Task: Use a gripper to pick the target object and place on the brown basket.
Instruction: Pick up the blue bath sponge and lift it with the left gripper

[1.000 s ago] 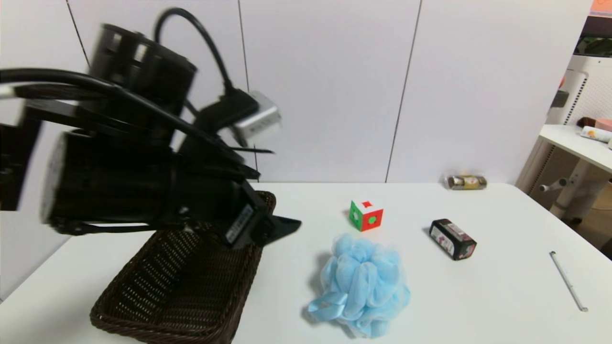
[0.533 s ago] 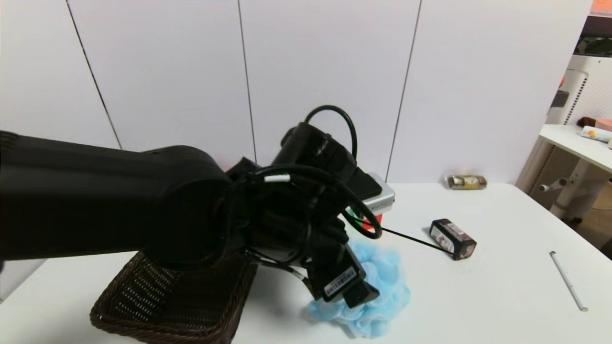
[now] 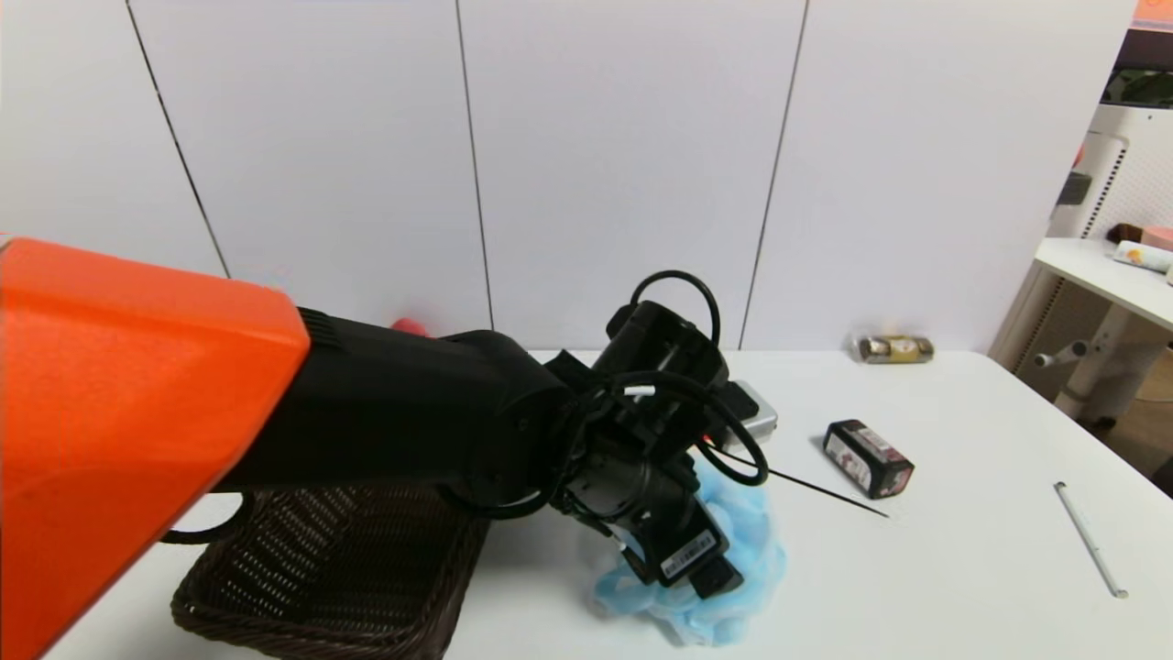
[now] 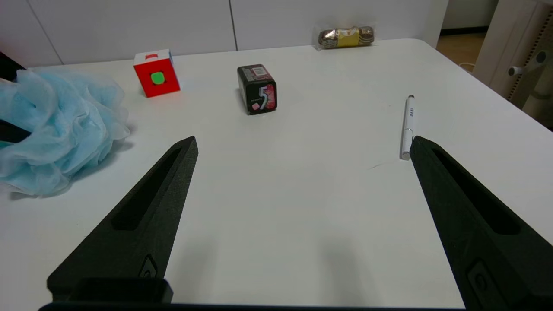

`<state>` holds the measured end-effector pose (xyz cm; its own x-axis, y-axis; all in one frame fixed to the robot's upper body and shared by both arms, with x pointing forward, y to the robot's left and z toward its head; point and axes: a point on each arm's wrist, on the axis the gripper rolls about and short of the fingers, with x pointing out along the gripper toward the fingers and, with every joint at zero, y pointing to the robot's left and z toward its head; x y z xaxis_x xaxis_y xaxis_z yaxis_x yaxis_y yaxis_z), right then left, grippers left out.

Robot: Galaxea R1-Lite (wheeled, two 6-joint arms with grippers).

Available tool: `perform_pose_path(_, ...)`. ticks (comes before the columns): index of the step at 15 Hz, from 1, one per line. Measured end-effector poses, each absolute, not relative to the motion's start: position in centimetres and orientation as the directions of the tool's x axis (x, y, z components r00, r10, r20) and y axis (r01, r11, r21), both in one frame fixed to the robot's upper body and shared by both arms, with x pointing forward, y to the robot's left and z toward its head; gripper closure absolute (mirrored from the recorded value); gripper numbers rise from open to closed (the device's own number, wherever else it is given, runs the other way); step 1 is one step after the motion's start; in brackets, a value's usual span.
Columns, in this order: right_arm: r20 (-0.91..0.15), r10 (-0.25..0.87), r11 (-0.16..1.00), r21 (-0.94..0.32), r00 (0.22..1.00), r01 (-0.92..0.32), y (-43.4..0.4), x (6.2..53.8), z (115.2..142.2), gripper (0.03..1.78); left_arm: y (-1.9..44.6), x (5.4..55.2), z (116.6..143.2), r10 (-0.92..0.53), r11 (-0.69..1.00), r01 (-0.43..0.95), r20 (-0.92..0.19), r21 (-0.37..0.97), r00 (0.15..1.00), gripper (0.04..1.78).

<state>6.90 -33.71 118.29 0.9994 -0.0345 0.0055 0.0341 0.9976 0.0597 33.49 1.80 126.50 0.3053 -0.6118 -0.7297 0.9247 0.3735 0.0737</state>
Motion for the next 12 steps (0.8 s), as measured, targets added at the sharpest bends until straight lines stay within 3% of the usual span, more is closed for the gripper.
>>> perform_pose_path(6,0.005,-0.034,0.998,0.06,0.999,0.034,-33.7,6.9,118.3,0.12,1.1,34.0,124.3,-0.58,0.374,0.926,-0.764,0.056,0.281,0.13)
perform_pose_path(12,0.006,-0.034,0.998,0.059,0.999,0.034,-33.7,6.9,118.3,0.12,1.0,34.2,123.5,-0.567,0.379,0.924,-0.779,0.042,0.268,0.89)
